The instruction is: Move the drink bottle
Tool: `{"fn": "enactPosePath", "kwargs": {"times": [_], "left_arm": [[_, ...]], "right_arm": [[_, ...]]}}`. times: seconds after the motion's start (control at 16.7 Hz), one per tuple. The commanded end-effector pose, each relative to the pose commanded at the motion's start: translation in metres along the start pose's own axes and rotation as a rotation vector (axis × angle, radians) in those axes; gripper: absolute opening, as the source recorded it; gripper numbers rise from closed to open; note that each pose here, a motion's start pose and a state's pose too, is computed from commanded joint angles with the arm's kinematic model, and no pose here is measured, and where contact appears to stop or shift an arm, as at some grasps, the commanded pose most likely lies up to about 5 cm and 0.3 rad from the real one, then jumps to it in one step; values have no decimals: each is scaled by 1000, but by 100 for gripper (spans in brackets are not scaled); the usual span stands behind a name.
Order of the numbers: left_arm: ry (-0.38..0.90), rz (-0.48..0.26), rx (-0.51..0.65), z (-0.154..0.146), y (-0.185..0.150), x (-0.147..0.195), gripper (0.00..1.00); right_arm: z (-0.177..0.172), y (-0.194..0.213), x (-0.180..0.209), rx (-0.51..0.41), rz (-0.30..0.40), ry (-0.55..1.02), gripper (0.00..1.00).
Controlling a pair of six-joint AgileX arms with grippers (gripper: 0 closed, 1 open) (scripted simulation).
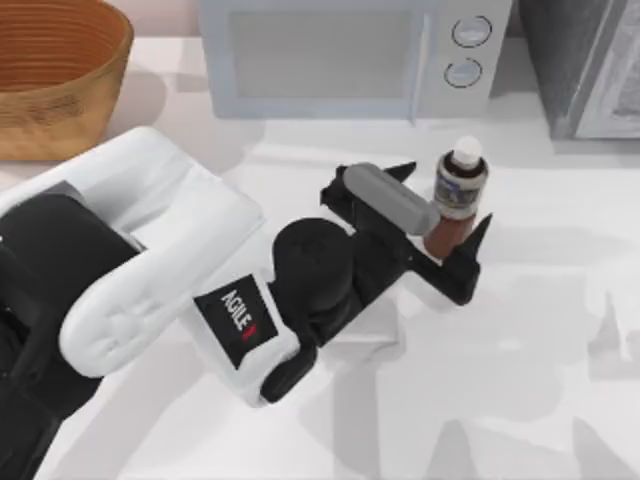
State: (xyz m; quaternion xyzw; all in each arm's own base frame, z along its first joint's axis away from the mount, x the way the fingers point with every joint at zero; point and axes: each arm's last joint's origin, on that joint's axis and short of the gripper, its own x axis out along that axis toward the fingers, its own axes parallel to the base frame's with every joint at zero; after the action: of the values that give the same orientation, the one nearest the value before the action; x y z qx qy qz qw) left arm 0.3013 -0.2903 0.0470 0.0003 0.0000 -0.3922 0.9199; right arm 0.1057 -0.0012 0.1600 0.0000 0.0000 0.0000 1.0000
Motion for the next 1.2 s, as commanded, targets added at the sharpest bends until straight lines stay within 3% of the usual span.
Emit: {"fn": "enactPosePath", "kwargs": {"times": [0.24, 0.54, 1.2], "left_arm": [[0, 1, 0, 3, 0, 35, 100], [2, 1, 0, 3, 0, 40, 100], [2, 1, 0, 3, 0, 40, 17]], "right_arm": [[0, 0, 0, 0, 0, 0, 100], [0, 0, 0, 0, 0, 0, 100], [0, 0, 0, 0, 0, 0, 100]]}}
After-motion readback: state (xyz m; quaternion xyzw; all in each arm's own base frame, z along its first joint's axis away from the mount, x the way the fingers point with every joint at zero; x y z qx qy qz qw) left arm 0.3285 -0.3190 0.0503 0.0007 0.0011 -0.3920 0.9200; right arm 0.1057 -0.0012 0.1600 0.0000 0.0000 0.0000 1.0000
